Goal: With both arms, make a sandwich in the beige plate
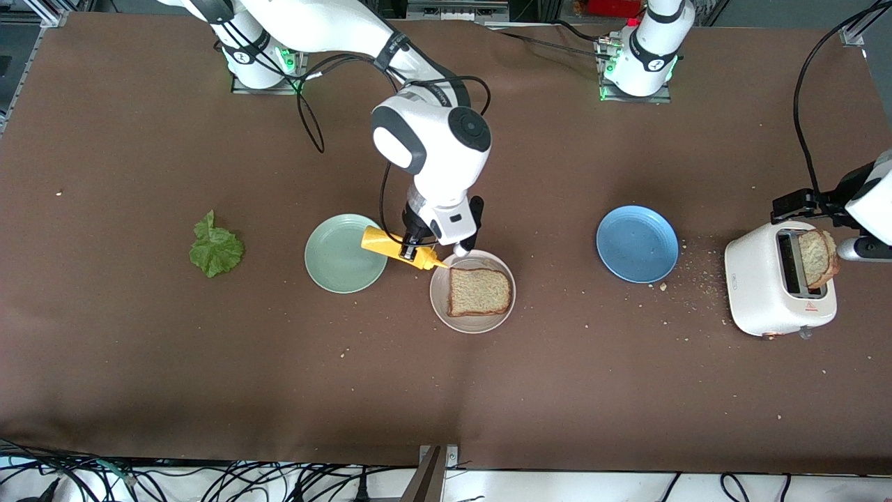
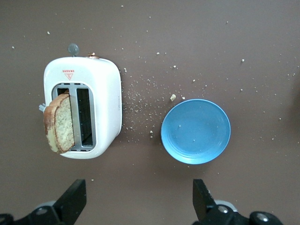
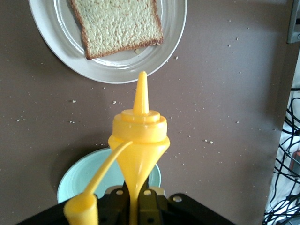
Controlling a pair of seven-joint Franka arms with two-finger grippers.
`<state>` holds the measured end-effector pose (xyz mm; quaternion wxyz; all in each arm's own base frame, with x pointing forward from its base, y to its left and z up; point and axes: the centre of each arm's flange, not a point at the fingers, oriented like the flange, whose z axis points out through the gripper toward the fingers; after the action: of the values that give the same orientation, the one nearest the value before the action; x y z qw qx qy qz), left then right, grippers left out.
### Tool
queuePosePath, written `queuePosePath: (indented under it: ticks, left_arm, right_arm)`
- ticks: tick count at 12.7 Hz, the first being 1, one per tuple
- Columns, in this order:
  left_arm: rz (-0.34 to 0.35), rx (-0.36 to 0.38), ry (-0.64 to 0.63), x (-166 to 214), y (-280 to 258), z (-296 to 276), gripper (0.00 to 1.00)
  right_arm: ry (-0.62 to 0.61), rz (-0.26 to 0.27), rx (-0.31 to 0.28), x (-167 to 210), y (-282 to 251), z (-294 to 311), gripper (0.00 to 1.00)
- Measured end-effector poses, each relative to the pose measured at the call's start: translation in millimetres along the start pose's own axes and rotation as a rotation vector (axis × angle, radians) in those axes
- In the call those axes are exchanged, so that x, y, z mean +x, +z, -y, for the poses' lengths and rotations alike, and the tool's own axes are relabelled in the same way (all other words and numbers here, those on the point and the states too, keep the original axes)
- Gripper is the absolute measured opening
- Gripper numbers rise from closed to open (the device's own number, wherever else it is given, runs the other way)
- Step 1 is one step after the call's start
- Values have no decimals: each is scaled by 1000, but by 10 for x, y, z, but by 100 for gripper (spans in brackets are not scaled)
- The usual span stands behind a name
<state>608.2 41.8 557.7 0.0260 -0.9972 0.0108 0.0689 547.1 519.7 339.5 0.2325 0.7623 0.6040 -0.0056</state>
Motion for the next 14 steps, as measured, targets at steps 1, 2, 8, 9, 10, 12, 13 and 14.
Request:
queuePosePath:
  ticks: [1, 2, 8, 9, 10, 12, 13, 14]
  left_arm:
    - [-6, -1, -6, -62, -13, 35, 100]
    - [-6, -2, -11, -99, -13, 58, 100]
    - [27, -4, -21, -55, 165, 111, 100]
    - [26, -4, -23, -55, 165, 116, 100]
    - [26, -4, -24, -55, 164, 120, 100]
    - [25, -3, -25, -55, 164, 124, 100]
    - [25, -3, -25, -54, 164, 124, 100]
    - [24, -3, -25, -53, 163, 122, 100]
  right_arm:
    - [-17, 13, -28, 37, 5, 51, 5]
    - [-31, 27, -49, 64, 38, 84, 5]
    - [-74, 58, -77, 182, 156, 268, 5]
    - [-68, 63, -79, 166, 158, 244, 5]
    - [-53, 69, -84, 134, 156, 192, 5]
    - [-2, 68, -70, 19, 135, 16, 5]
    - [38, 55, -32, -81, 127, -111, 5]
    - [91, 33, 25, -218, 130, -285, 5]
